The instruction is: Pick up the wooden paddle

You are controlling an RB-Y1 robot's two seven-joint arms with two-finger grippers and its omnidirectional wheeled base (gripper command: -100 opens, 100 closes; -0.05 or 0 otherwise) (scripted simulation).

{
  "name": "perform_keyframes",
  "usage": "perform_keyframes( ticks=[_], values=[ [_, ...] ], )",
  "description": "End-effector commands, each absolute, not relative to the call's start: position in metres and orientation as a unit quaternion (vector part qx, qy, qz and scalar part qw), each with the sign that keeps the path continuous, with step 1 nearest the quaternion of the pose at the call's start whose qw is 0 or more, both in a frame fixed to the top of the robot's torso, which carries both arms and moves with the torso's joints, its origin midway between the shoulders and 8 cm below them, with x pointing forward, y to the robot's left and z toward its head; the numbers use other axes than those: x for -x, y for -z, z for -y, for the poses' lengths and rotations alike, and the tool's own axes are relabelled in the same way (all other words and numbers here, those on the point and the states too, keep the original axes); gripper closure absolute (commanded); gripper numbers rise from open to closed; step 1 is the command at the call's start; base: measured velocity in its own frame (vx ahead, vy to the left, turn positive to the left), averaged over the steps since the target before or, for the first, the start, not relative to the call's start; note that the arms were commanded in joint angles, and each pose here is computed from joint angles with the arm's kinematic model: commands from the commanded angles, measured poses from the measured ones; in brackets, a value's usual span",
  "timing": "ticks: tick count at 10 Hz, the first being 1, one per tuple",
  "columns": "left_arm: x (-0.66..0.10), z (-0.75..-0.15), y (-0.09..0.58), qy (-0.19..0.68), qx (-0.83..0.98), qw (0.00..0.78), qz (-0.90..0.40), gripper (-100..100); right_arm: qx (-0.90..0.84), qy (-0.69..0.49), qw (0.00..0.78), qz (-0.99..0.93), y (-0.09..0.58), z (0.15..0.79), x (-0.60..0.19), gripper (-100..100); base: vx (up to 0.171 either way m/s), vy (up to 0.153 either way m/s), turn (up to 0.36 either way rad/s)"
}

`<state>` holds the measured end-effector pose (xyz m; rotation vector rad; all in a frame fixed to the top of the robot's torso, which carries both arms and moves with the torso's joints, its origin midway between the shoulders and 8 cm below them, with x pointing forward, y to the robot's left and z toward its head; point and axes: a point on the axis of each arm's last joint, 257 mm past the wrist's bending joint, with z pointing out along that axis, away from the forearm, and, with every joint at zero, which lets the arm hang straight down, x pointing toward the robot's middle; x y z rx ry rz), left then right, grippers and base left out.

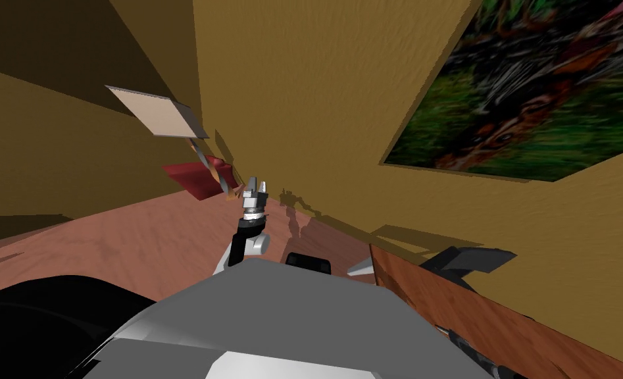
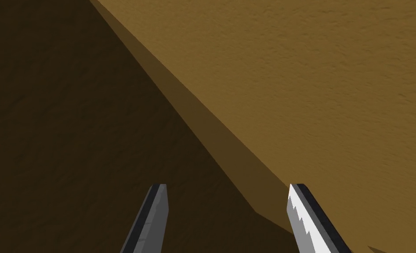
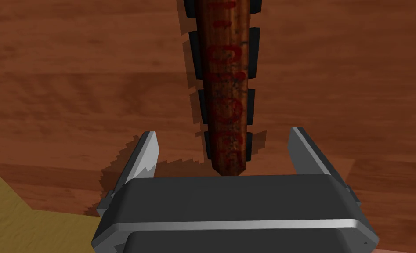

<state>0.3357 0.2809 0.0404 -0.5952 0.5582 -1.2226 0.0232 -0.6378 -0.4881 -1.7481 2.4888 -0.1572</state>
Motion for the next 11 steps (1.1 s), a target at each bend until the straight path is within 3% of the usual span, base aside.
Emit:
perform_keyframes(
  ticks=[1,2,3,4,7,8,11],
  values=[
    [-0.336,-0.281,-0.04,0.558,0.272,0.742,-0.255,0,0.568,0.047,0.036,-0.821,0.49,0.642,-0.007,-100,0.026,-0.056,0.1],
    [-0.336,-0.281,-0.04,0.558,0.272,0.742,-0.255,0,0.568,0.049,0.04,-0.821,0.489,0.641,-0.013,-100,0.009,-0.022,0.014],
    [-0.336,-0.281,-0.04,0.558,0.272,0.742,-0.255,0,0.568,0.048,0.039,-0.821,0.489,0.641,-0.012,0,0.002,-0.005,-0.001],
    [-0.336,-0.281,-0.04,0.558,0.272,0.742,-0.255,0,0.565,0.05,0.04,-0.823,0.501,0.633,-0.009,-100,-0.008,-0.037,0.061],
    [-0.336,-0.281,-0.04,0.558,0.272,0.742,-0.255,0,0.564,0.049,0.041,-0.823,0.509,0.626,-0.007,-100,-0.005,-0.046,0.037],
    [-0.336,-0.281,-0.04,0.558,0.272,0.742,-0.255,0,0.563,0.05,0.041,-0.824,0.509,0.626,-0.007,100,0.0,0.0,0.0],
    [-0.336,-0.281,-0.04,0.558,0.272,0.742,-0.255,0,0.564,0.051,0.04,-0.823,0.509,0.627,-0.006,100,0.0,0.0,0.0]
  ],
)
